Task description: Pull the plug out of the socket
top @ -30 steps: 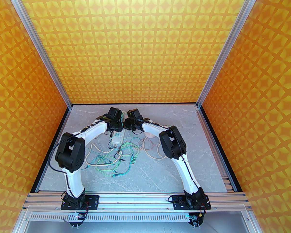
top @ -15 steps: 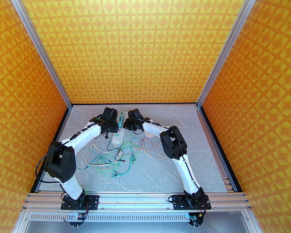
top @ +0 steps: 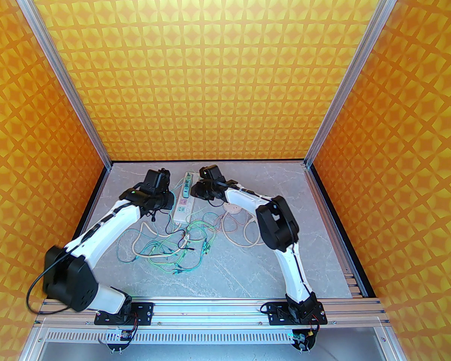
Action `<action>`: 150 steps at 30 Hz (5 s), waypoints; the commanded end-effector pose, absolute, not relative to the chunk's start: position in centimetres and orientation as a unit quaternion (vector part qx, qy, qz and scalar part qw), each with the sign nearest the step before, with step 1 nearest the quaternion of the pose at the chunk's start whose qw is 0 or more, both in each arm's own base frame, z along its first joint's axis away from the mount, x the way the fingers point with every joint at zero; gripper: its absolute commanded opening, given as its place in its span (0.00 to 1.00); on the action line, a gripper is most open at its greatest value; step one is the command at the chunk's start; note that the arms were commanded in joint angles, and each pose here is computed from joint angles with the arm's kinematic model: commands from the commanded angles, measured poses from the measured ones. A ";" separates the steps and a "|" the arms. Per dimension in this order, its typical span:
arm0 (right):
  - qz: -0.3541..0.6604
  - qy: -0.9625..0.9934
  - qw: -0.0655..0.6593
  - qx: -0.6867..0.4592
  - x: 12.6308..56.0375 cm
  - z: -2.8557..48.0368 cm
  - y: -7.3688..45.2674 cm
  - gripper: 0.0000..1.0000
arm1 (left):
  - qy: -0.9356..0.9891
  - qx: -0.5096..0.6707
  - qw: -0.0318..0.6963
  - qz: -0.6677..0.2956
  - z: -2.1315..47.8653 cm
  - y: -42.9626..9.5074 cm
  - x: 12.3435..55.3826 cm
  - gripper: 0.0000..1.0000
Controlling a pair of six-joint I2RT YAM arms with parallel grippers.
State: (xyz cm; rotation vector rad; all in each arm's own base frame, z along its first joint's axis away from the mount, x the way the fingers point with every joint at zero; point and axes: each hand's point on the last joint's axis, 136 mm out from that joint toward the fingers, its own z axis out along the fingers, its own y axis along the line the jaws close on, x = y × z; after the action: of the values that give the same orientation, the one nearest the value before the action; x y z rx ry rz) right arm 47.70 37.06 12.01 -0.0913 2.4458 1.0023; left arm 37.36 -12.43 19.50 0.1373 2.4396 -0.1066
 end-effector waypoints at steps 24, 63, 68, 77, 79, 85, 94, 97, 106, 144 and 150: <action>0.390 0.853 0.336 -0.083 42.8 23.4 34.1 0.99 | 0.877 -0.356 0.323 0.028 14.6 8.4 32.4 0.18; 0.397 0.848 0.342 -0.078 41.9 23.2 33.5 0.98 | 0.873 -0.453 0.176 0.037 4.5 13.7 32.9 0.56; 0.397 0.848 0.343 -0.076 42.0 23.3 33.5 0.99 | 0.874 -0.454 0.173 0.010 5.0 12.4 32.4 0.75; 0.401 0.847 0.341 -0.073 41.9 23.4 33.5 0.98 | 0.890 -0.435 0.137 0.001 6.3 11.2 30.9 0.88; 0.402 0.846 0.343 -0.072 41.9 23.6 33.5 0.98 | 0.895 -0.428 0.126 0.000 6.8 11.0 30.7 0.89; 0.403 0.846 0.342 -0.072 41.8 23.2 33.6 0.99 | 0.889 -0.420 0.180 -0.033 10.5 9.8 31.0 0.91; 0.399 0.850 0.337 -0.064 42.2 22.3 33.6 0.98 | 0.894 -0.305 0.316 -0.093 18.9 3.2 35.0 0.91; 0.392 0.856 0.333 -0.057 42.5 21.7 33.5 0.98 | 0.892 -0.248 0.357 -0.124 20.9 -0.7 36.3 0.88; 0.368 0.871 0.326 -0.013 43.3 19.7 31.1 0.99 | 0.872 -0.116 0.435 -0.192 22.9 -10.3 37.0 0.79; 0.329 0.891 0.314 0.005 44.1 17.5 29.1 0.99 | 0.924 0.026 0.379 -0.047 10.8 -18.2 47.6 0.65; 0.328 0.892 0.311 0.001 44.0 17.4 29.2 0.98 | 0.924 0.044 0.378 -0.034 9.4 -18.4 48.9 0.60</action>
State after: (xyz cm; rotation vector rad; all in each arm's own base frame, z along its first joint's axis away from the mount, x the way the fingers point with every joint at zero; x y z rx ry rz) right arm 43.43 29.24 17.18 0.0093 2.3554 0.8747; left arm 47.70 -18.62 9.05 0.0795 2.3895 -0.1294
